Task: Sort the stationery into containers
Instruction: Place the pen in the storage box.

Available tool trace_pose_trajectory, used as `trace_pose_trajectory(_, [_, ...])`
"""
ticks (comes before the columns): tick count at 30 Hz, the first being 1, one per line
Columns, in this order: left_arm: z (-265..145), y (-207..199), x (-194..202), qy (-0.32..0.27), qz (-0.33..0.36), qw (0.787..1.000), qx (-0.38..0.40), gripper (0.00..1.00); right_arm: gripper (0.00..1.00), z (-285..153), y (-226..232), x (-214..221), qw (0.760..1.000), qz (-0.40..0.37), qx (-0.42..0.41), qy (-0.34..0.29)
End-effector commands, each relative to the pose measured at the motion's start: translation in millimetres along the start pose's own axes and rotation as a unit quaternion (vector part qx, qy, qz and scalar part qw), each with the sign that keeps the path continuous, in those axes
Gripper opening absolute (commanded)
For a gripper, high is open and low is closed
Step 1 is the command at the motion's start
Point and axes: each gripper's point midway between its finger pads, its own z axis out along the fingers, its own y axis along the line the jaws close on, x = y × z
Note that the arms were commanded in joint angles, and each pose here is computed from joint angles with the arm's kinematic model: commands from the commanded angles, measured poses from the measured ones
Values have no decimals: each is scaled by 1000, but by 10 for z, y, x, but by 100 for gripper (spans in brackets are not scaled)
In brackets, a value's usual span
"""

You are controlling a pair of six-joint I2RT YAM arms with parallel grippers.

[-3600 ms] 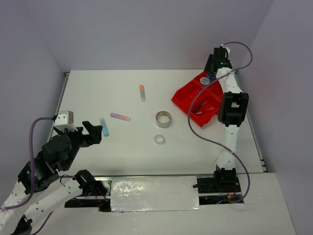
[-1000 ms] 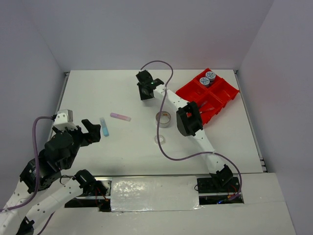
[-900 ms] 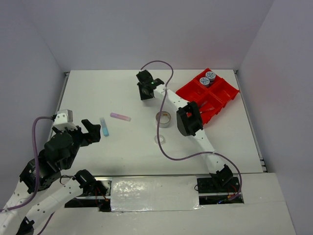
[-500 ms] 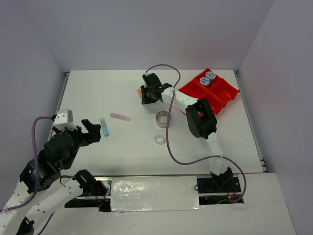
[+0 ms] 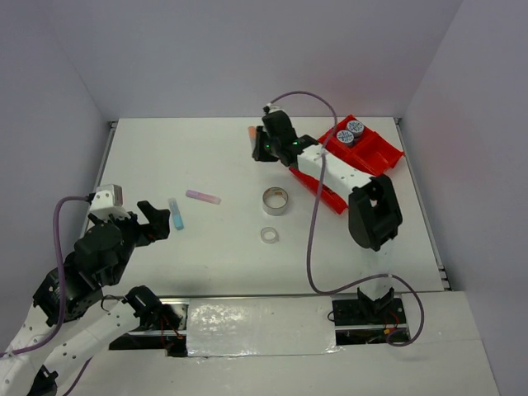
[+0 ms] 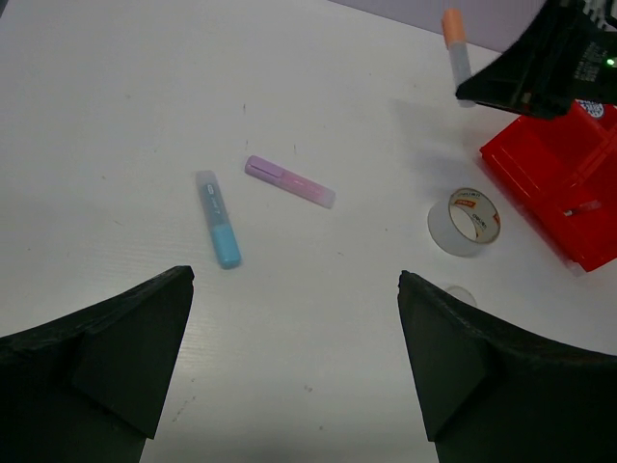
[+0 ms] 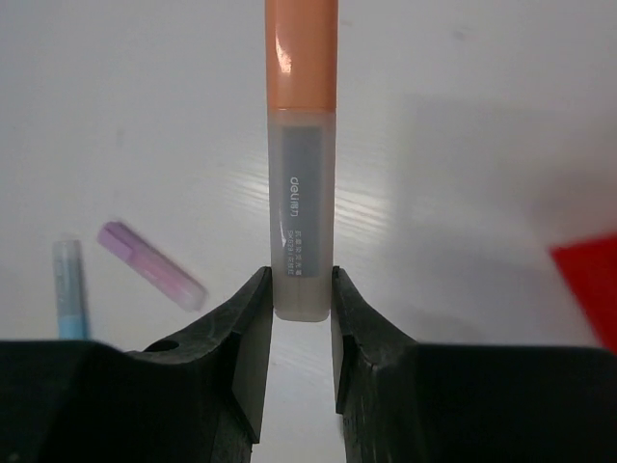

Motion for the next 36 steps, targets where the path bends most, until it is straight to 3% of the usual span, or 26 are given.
trace_pose_trajectory(1, [2, -41, -92, -18, -3, 1000, 9, 99, 0, -552, -717, -460, 990, 79, 90, -75])
trace_pose_trajectory(6, [-24, -47, -109, -23, -8, 1000, 17, 99, 0, -1199, -1791, -257, 963, 167, 181, -106])
trace_pose_trajectory(10, [-27, -49, -110, -23, -8, 1000, 18, 99, 0, -1675, -2726, -131, 925, 228, 273, -134])
trace_pose_trajectory(14, [-12, -63, -93, -19, -4, 1000, 19, 99, 0, -1827, -3323, -84, 902, 266, 315, -129])
trace_pose_trajectory(25, [4, -103, -62, -12, 2, 1000, 26, 99, 0, -1560, -4148, -243, 876, 305, 362, -90])
trace_pose_trajectory(36, [37, -149, -37, -4, 10, 999, 31, 99, 12, -1349, -4206, -192, 883, 308, 347, -68])
